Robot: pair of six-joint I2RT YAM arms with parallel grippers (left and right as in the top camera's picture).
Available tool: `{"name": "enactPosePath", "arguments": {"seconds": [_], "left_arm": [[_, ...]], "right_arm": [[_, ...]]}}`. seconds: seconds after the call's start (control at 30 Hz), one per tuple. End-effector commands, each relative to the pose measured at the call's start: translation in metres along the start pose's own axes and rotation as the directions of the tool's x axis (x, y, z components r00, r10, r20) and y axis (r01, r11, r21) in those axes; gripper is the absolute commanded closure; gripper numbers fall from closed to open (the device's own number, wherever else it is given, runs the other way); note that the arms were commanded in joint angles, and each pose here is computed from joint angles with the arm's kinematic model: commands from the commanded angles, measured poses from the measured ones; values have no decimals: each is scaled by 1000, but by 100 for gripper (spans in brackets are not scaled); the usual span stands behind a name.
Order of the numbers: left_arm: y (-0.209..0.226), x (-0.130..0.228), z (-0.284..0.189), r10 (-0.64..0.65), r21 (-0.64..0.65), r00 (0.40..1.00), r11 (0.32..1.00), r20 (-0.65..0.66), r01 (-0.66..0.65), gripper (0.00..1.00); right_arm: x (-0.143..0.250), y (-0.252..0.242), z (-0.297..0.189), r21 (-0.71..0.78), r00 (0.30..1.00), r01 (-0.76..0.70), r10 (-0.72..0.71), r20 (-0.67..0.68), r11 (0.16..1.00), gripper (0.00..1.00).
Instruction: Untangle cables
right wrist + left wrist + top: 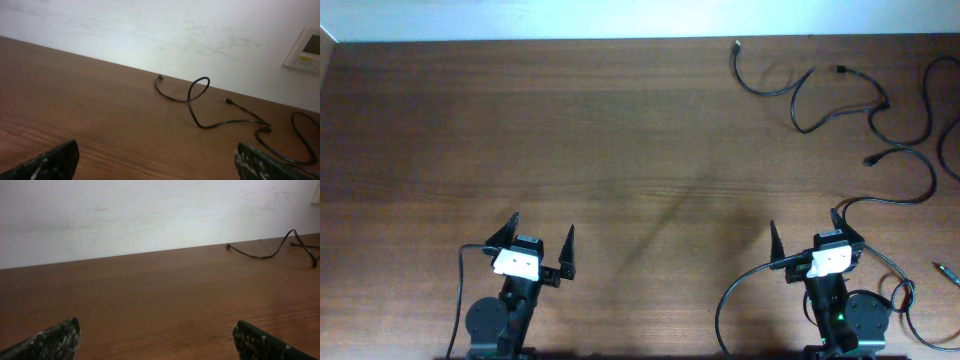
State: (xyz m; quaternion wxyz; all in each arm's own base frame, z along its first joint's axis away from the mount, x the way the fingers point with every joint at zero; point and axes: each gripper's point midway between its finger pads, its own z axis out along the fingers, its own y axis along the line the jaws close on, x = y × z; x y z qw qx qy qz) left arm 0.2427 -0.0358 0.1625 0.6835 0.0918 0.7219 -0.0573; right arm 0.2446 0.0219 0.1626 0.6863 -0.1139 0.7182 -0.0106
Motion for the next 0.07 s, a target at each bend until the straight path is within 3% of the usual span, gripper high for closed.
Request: {"name": "enactPosePath", "arguments": {"seconds": [0.0,0.03], "left_arm": [[3,2,0,-3,-13,1000,1000,-1,3,1],[3,2,0,-3,-13,1000,1000,-1,3,1]], "right_arm": [[3,-1,0,8,1000,-9,9,-5,1000,1],[3,-1,0,8,1000,-9,9,-5,1000,1]]}}
